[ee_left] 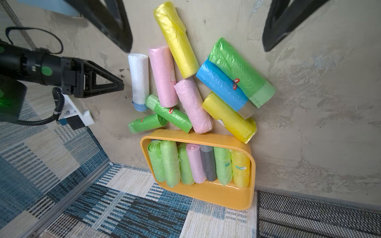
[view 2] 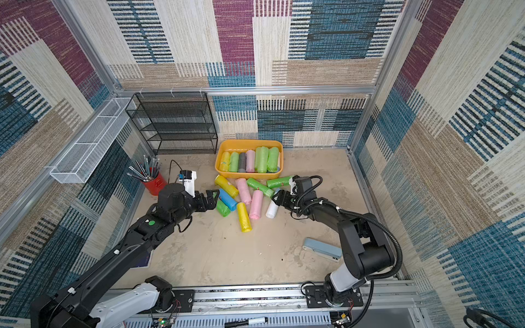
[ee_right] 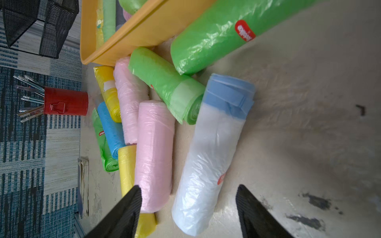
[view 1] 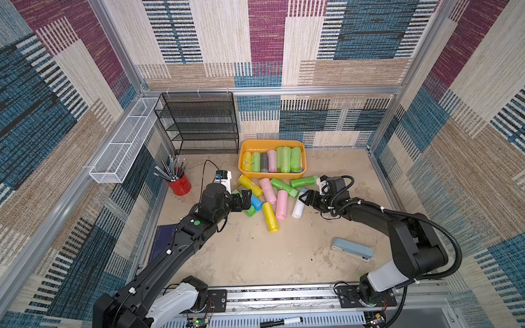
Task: Put the roll of trash bags into the storage box
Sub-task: Pick up the roll of trash bags from the center of the board.
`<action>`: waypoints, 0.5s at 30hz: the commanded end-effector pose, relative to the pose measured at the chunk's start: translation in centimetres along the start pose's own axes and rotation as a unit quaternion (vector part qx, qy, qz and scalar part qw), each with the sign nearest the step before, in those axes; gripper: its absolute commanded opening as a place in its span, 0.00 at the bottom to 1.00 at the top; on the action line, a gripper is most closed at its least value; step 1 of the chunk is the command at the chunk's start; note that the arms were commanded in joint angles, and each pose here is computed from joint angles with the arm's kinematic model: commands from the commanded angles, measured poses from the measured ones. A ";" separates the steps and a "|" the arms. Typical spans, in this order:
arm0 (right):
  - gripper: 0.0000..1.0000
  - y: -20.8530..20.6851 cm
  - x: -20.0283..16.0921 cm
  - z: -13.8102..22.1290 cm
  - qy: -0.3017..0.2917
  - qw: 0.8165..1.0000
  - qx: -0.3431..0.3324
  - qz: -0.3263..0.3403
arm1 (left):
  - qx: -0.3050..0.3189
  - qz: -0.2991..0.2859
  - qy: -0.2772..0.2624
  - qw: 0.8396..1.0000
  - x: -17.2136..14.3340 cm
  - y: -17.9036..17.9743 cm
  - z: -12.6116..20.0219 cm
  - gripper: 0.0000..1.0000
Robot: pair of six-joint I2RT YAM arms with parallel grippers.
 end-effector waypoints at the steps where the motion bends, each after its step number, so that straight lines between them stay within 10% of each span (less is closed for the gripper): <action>1: 0.73 0.7 0.9 -0.6 -0.009 1.000 0.017 0.017 | -0.024 0.018 0.003 1.000 0.1 -0.5 -0.5 0.98; 15: 0.59 -0.2 0.7 -4.0 0.034 0.999 -0.030 0.021 | -0.019 0.023 0.027 0.999 -0.2 -0.6 -2.1 0.98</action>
Point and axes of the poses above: each gripper's point midway between its finger pads, its own z axis back along the fingers, its own y axis along the line the jaws close on, x = y × z, the point moved 9 cm from there along z, back along the fingers, and after that the axes turned 12 degrees about z, right-handed, at the moved point
